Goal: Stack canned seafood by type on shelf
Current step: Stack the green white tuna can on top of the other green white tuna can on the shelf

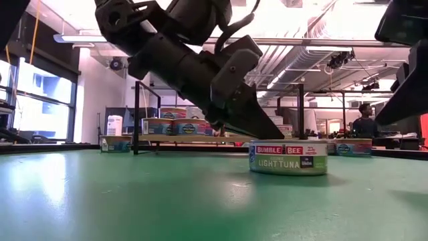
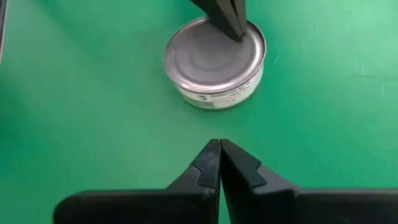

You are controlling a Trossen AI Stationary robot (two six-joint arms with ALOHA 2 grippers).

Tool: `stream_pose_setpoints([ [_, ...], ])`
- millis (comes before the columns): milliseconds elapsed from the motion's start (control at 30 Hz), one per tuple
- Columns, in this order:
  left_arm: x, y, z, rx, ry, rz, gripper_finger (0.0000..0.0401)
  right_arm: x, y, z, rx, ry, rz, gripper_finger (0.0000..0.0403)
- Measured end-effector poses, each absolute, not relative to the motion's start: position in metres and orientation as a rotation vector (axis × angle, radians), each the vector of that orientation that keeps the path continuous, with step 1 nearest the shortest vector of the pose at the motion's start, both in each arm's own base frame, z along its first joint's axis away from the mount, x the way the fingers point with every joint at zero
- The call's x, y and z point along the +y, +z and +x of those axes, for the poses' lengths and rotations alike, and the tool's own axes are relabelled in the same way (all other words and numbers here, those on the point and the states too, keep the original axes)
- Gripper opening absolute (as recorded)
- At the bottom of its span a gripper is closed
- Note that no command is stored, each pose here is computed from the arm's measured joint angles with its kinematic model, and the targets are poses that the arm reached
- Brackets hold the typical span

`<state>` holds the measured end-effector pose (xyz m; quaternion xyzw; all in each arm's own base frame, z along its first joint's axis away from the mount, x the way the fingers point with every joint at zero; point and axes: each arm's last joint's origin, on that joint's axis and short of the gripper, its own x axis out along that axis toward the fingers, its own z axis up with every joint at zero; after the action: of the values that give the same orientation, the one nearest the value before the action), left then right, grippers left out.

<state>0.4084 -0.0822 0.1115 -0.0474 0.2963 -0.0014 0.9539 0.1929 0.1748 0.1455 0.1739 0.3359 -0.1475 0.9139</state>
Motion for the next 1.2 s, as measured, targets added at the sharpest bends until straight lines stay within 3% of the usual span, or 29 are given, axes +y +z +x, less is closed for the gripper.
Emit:
stream_pose_setpoints([
  [400, -0.093, 0.133, 0.404, 0.546, -0.003, -0.098, 0.0, 0.176, 0.148, 0.196, 0.645, -0.294, 0.31, 0.0002],
  [933, -0.085, 0.11, 0.405, 0.641, 0.019, -0.096, 0.0, 0.181, 0.155, 0.203, 0.577, -0.211, 0.241, 0.0004],
  [1200, -0.078, 0.106, 0.404, 0.681, 0.027, -0.078, 0.0, 0.179, 0.164, 0.216, 0.502, -0.157, 0.133, 0.0076],
])
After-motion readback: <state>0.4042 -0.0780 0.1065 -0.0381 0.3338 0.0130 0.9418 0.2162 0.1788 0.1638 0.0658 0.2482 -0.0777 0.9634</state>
